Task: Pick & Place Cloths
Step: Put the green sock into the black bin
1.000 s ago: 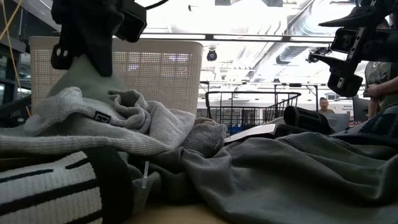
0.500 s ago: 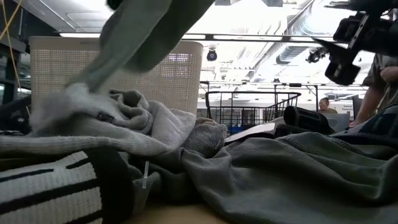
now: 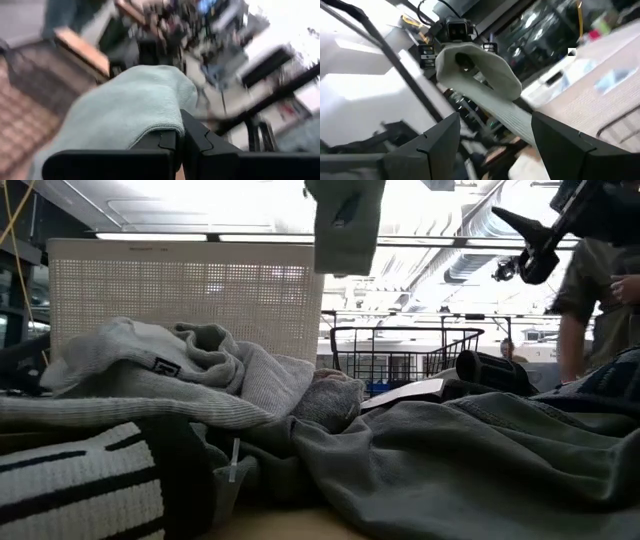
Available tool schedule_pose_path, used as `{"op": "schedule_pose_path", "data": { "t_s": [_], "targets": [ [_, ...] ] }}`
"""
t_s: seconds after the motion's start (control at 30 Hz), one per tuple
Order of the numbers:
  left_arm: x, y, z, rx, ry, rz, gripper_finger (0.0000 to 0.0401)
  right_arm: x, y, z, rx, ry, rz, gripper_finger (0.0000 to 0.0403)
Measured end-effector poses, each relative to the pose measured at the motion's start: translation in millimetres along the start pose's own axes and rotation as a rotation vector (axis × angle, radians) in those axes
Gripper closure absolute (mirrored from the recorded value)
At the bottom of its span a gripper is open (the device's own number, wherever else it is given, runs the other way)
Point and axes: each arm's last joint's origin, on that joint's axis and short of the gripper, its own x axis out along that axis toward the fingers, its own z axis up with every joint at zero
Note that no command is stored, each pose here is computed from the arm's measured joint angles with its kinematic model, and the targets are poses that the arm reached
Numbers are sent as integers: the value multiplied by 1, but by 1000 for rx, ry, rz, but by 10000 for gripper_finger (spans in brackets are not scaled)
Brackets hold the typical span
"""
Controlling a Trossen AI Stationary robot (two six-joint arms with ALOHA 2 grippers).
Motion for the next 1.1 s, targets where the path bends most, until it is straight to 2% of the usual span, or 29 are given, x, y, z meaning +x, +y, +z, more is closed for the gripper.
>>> {"op": "schedule_pose_path", "data": {
  "t_s": [0.23,0.53,0.87,1.1],
  "targets": [
    [1,14,34,31,-258,42,401,3,1,6,-93,-62,-81,165],
    [12,24,59,72,-550,60,401,5,-1,5,-103,-72,-132,165],
    [39,38,54,0,-779,292,401,8,-2,5,-125,-87,-144,165],
    [51,42,51,-54,-876,303,401,10,-4,2,-132,-65,-165,165]
  ]
}}
